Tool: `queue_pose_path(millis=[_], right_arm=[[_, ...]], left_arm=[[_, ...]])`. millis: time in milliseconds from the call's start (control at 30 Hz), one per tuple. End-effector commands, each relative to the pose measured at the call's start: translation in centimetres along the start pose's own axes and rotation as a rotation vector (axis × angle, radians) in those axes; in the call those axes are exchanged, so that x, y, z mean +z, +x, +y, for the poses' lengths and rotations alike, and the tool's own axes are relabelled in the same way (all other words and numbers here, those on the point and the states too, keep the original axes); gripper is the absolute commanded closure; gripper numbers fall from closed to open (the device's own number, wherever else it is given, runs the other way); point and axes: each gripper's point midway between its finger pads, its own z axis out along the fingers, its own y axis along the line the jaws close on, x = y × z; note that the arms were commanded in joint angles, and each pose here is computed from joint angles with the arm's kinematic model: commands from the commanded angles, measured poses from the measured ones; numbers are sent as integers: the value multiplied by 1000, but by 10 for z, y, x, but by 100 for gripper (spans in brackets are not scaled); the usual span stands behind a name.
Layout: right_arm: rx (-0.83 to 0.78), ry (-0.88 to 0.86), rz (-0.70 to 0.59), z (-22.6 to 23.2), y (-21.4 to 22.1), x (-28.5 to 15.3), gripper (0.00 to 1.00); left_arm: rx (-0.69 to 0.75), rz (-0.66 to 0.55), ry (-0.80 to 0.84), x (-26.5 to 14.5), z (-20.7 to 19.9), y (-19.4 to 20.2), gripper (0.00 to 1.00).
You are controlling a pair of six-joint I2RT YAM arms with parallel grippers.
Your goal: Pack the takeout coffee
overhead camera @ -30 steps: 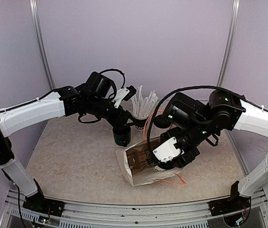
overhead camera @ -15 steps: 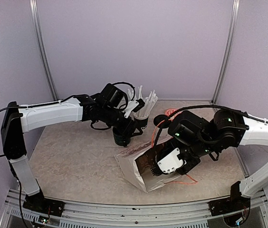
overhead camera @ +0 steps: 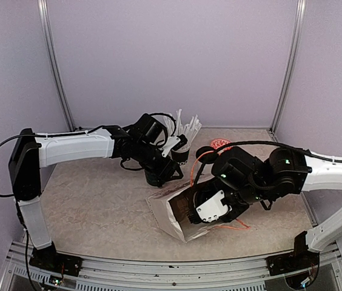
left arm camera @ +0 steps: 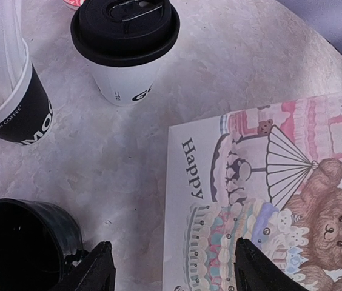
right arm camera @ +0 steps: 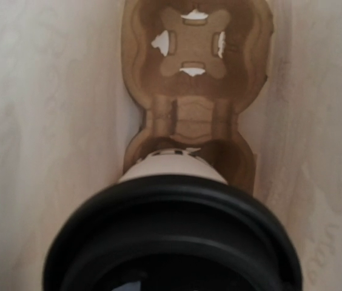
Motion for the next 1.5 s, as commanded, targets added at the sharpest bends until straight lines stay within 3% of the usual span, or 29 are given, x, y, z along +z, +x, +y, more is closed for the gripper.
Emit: queue_pose_path(millis=[0, 600, 1467], right_arm=[[7, 54, 4, -9, 7, 4, 58], [29, 93, 59, -6, 30, 28, 61], [43, 149, 0, -13, 31, 39, 62]], left_arm=[[26, -23, 22, 7, 1, -9, 34], [45, -20, 79, 17, -6, -9, 34], [60, -12, 121, 24, -12, -5, 34]])
